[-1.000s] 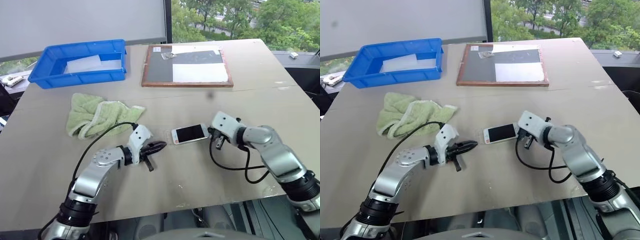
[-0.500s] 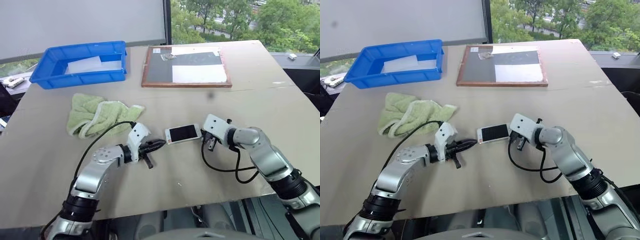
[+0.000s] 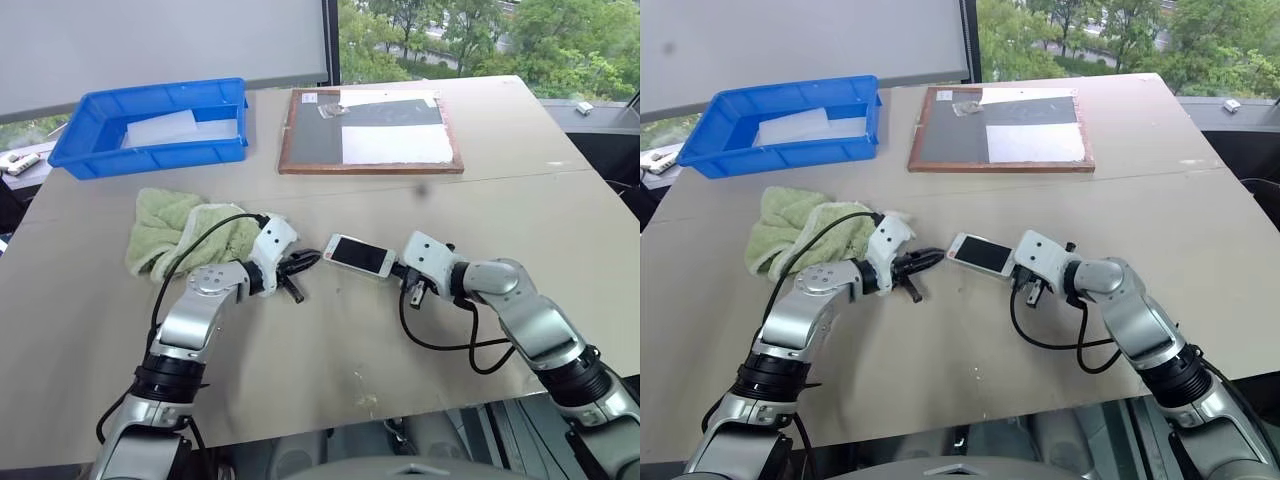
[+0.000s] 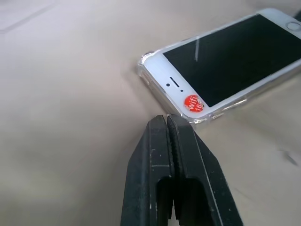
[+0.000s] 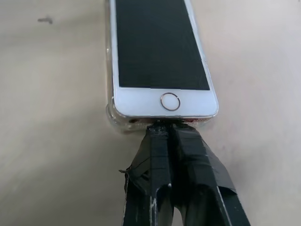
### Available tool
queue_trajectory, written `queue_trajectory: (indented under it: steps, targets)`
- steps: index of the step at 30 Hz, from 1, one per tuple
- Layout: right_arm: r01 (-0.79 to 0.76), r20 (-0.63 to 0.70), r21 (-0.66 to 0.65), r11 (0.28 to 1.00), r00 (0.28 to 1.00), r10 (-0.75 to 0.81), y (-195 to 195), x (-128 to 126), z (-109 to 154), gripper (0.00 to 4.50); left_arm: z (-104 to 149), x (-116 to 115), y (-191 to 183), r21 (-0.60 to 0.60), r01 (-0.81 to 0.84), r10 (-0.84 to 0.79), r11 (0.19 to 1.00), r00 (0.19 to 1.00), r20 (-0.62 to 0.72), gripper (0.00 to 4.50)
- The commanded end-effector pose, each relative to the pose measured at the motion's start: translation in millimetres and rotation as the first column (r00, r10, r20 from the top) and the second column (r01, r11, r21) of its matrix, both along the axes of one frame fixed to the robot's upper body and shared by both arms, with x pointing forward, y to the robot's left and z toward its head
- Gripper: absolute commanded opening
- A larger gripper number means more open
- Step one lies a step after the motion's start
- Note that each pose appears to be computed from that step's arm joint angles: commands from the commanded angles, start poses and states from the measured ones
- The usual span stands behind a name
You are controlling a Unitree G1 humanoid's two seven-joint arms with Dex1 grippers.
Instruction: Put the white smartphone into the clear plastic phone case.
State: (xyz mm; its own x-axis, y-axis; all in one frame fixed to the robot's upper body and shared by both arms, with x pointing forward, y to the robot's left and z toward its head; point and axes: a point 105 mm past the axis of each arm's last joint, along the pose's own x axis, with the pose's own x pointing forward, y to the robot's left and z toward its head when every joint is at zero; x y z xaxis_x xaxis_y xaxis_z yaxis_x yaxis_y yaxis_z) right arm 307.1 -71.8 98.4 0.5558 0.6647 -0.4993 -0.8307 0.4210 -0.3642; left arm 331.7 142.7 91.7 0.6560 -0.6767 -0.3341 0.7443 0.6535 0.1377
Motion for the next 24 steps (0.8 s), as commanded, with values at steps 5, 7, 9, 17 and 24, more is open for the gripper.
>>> queue_trajectory:
  steps: [5,7,9,17,24]
  targets:
    - [-0.071,0.065,0.066,0.995,0.996,0.067,23,-2,16,0.0,-2,-3,0,0.031,0.004,-0.005,0.999,1.0,0.006,0.06]
    - [-0.053,0.072,0.067,0.996,0.996,0.048,22,1,15,0.0,-2,-4,1,0.025,-0.005,0.005,1.0,1.0,0.004,0.06]
    - [-0.028,0.081,0.063,0.998,0.996,0.022,19,4,15,0.0,-1,-5,5,0.005,-0.03,0.03,1.0,1.0,-0.001,0.06]
    - [0.031,0.065,0.111,0.993,0.997,-0.038,-1,4,25,0.0,8,-2,36,-0.113,-0.178,0.174,0.978,0.984,-0.046,0.06]
    - [0.063,0.074,0.161,0.985,0.994,-0.075,-7,3,33,0.0,23,6,26,-0.222,-0.178,0.163,0.959,0.983,-0.082,0.06]
